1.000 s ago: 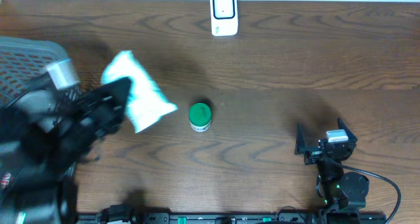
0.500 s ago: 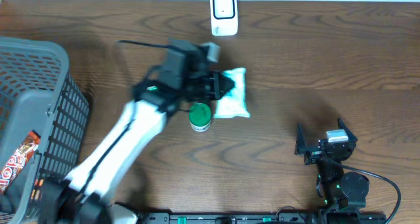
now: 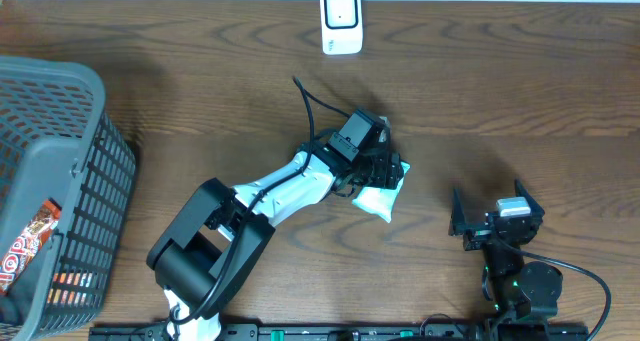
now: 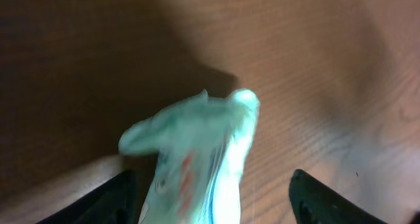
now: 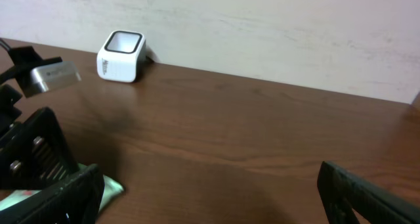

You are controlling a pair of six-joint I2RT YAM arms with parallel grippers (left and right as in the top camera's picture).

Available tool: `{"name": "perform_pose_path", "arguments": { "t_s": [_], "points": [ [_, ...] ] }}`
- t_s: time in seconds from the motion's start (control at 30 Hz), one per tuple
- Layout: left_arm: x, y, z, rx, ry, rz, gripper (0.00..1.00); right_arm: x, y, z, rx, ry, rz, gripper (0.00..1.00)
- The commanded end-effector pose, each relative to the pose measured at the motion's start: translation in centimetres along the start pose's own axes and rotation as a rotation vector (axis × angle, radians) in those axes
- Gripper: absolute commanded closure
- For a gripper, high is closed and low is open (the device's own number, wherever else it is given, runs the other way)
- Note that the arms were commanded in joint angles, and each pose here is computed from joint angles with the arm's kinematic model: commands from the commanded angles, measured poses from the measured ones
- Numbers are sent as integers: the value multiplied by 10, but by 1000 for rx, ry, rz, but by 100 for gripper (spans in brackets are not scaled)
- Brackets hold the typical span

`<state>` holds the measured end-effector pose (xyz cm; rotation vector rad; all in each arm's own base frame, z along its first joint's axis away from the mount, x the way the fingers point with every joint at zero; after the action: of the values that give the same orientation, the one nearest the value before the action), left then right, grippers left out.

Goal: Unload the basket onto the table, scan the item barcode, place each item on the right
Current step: 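Carry the wet-wipe pack right of the jar and release it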

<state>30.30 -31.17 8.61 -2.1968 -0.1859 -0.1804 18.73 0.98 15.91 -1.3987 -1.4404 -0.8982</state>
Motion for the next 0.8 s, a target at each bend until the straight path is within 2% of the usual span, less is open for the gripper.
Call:
{"name": "perform_pose_path", "arguments": {
  "t_s": [0.0,0.1,0.13,0.17,0.2,0.27,0.5,0.77],
  "points": [
    [18,-20,-10,21,27,-123,24,0,0,3,18,10,-2,1],
    [26,-46,-29,-32,71,-180,25,0,0,3,18,10,-2,1],
    [28,-57,-36,-52,87,-202,31,0,0,3,18,10,-2,1],
    [30,-66,-39,-56,95,-226,43,0,0,3,18,10,-2,1],
    [33,-78,-42,-48,95,-262,70,0,0,3,18,10,-2,1],
    [33,-84,-41,-28,91,-277,92,0,0,3,18,10,-2,1],
    [19,-55,-16,68,16,-170,92,0,0,3,18,10,-2,1],
    [-9,1,8,67,-54,51,93,0,0,3,18,10,-2,1]
  ]
}}
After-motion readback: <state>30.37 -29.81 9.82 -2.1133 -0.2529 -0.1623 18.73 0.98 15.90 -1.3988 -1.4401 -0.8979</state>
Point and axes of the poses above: each gripper's point midway between its finger pads, its own y axis out along the fingers, its own z axis along the line the jaws close on, x = y × z, the point moved 6 cm from there along -y, back along the fingers, and after that the axes turned 13 degrees about -y, right-handed, at the moved point
